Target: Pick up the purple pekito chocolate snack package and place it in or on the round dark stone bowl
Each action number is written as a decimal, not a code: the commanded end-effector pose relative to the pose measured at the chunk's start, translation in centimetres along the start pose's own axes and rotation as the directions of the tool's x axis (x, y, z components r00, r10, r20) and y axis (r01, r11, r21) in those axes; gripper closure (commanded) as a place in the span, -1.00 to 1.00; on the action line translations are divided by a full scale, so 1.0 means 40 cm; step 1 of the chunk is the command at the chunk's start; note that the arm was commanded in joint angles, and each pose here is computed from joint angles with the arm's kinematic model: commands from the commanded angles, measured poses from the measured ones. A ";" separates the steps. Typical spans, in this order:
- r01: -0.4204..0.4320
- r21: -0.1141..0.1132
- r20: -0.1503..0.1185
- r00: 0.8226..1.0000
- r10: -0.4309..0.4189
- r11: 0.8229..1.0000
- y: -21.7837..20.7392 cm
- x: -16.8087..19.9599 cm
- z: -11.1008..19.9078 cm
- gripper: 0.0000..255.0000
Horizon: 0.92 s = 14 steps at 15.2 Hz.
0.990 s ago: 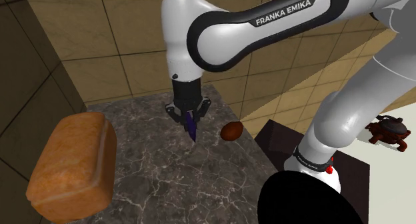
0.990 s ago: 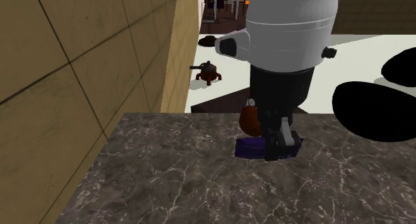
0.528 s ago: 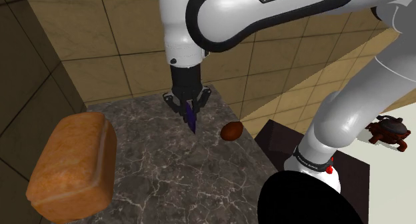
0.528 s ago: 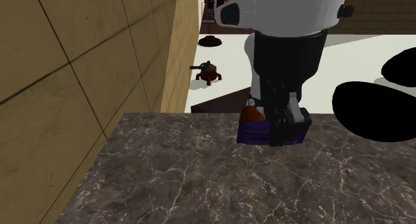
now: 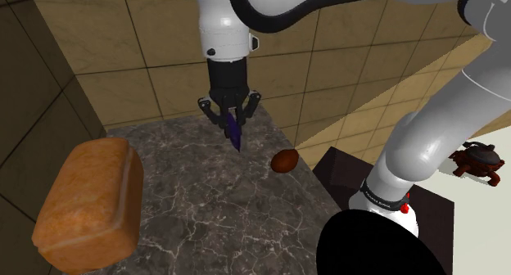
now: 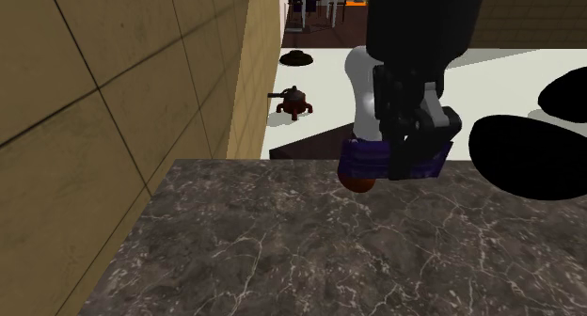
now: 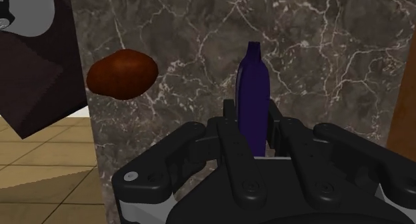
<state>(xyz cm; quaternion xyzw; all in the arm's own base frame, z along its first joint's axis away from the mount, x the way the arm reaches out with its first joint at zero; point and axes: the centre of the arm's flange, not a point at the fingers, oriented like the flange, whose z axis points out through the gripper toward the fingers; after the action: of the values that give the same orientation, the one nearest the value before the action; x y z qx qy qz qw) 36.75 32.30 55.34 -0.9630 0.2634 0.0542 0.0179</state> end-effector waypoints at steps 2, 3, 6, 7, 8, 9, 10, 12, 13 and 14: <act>0.000 0.000 0.000 1.000 0.000 1.000 -0.003 -0.004 -0.042 1.00; 0.000 0.000 0.000 1.000 0.000 1.000 -0.003 -0.005 -0.048 1.00; 0.000 0.000 0.000 1.000 0.000 1.000 0.040 -0.094 -0.039 1.00; 0.000 0.000 0.000 1.000 0.000 1.000 0.054 -0.124 -0.037 1.00; 0.000 0.000 0.000 1.000 0.000 1.000 0.068 -0.153 -0.034 1.00; 0.000 0.000 0.000 1.000 0.000 1.000 0.082 -0.183 -0.031 1.00; 0.000 0.000 0.000 1.000 0.000 1.000 0.096 -0.213 -0.028 1.00; 0.000 0.000 0.000 1.000 0.000 1.000 0.124 -0.272 -0.023 1.00; 0.000 0.000 0.000 1.000 0.000 1.000 0.138 -0.302 -0.020 1.00; 0.000 0.000 0.000 1.000 0.000 1.000 0.153 -0.331 -0.017 1.00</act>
<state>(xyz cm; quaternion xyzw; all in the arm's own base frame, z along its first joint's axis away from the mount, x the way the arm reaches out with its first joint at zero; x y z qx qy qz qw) 23.61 33.43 57.47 -0.9631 0.2632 0.0540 0.0175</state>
